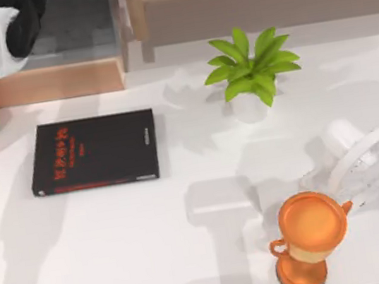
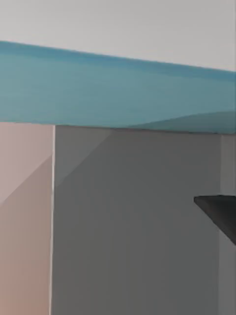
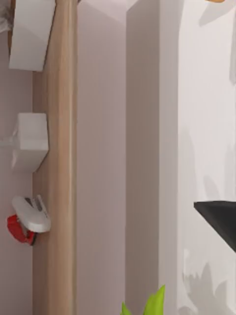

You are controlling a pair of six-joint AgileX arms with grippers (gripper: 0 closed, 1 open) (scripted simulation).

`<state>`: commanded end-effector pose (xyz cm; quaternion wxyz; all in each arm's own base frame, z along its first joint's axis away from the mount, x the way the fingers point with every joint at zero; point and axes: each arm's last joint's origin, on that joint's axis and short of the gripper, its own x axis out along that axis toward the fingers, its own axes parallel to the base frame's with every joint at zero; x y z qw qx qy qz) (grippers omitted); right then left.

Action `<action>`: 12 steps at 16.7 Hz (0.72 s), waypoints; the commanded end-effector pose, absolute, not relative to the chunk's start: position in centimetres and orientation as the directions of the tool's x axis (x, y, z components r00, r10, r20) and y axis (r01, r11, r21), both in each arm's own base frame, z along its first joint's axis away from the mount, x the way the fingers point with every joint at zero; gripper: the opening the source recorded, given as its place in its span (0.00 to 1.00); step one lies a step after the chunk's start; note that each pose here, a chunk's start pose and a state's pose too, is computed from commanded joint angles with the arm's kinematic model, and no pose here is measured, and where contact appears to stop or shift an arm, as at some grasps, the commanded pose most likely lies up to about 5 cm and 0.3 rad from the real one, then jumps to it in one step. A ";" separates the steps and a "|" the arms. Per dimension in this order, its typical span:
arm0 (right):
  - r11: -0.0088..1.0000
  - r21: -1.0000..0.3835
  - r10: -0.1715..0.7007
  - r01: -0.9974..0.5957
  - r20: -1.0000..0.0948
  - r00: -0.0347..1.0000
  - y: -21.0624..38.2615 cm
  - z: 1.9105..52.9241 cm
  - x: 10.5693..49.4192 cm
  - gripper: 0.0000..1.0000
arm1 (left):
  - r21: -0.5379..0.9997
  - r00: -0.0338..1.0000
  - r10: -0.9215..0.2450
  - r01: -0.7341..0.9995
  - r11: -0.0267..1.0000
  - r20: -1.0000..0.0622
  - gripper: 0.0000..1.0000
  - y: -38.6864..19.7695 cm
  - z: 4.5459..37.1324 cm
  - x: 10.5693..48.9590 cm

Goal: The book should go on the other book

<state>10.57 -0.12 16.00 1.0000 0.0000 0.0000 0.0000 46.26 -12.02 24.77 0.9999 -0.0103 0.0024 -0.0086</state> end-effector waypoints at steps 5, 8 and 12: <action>1.000 0.000 0.000 0.000 0.000 1.000 -0.1 16.0 10.6 1.00 | -0.021 1.000 -0.017 0.017 1.000 -0.005 0.47 -12.0 24.8 46.3; 1.000 0.000 0.000 0.000 0.000 1.000 -0.1 16.0 10.6 1.00 | -0.021 1.000 -0.017 0.017 1.000 -0.005 0.25 -12.0 24.8 46.3; 1.000 0.000 0.000 0.000 0.000 1.000 -0.1 16.0 10.6 1.00 | -0.021 1.000 -0.017 0.017 1.000 -0.005 0.00 -12.0 24.8 46.3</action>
